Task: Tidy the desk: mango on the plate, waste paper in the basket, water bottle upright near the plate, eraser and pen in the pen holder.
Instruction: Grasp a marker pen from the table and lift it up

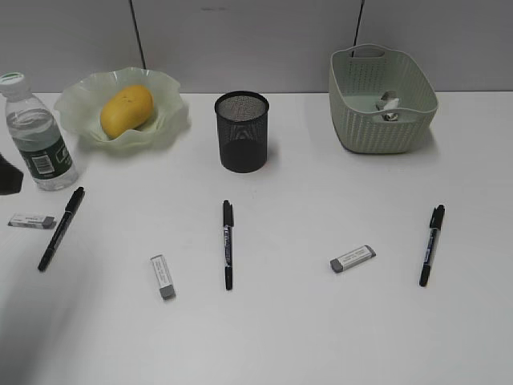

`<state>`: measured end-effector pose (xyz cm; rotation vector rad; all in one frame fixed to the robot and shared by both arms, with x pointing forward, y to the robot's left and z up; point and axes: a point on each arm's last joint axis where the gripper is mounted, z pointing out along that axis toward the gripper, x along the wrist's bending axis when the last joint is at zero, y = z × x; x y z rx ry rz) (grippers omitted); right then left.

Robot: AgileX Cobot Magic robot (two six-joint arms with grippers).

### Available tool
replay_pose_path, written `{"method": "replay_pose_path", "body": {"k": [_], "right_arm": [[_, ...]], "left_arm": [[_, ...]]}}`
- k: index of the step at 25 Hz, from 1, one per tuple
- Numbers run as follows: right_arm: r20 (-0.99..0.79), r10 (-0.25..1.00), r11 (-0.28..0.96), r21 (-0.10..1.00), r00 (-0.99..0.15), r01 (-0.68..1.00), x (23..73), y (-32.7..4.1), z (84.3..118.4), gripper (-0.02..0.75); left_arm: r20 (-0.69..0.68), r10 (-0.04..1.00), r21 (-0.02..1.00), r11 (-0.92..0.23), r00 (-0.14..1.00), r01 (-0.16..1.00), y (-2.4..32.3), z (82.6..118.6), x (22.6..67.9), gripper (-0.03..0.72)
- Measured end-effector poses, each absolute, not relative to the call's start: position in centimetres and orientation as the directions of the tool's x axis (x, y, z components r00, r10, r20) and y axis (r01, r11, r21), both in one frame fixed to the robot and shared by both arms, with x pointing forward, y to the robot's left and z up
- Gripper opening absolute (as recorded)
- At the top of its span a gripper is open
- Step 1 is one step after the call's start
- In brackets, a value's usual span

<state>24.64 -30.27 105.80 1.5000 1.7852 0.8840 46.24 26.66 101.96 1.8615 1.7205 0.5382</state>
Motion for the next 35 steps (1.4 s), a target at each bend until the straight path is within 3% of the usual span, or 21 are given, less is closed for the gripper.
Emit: {"method": "replay_pose_path", "body": {"k": [5, 9, 14, 21, 27, 35], "right_arm": [[-0.049, 0.988, 0.124, 0.819, -0.147, 0.56, 24.6, -30.3, 105.8, 0.585], [-0.057, 0.988, 0.127, 0.829, -0.142, 0.545, 24.7, -30.3, 105.9, 0.585], [-0.059, 0.988, 0.127, 0.835, -0.141, 0.535, 24.8, -30.3, 106.0, 0.585], [-0.061, 0.988, 0.127, 0.838, -0.14, 0.531, 24.8, -30.3, 106.1, 0.585], [-0.053, 0.988, 0.123, 0.838, -0.145, 0.532, 24.8, -30.3, 106.1, 0.585], [-0.053, 0.988, 0.127, 0.82, -0.147, 0.557, 25.3, -30.2, 106.0, 0.585]], "left_arm": [[-0.088, 0.99, 0.465, -0.057, 0.11, 0.884, 26.9, 104.4, 42.7, 0.558], [-0.089, 0.989, 0.435, -0.069, 0.119, 0.898, 27.2, 105.7, 40.0, 0.524], [-0.091, 0.987, 0.565, -0.061, 0.136, 0.823, 27.8, 108.0, 35.9, 0.511], [-0.074, 0.986, 0.714, -0.053, 0.15, 0.699, 28.7, 107.2, 30.0, 0.509], [-0.067, 0.984, 0.852, -0.03, 0.165, 0.523, 29.4, 107.6, 25.7, 0.509], [-0.065, 0.984, 0.867, -0.028, 0.168, 0.498, 29.6, 106.0, 24.1, 0.509]]}}
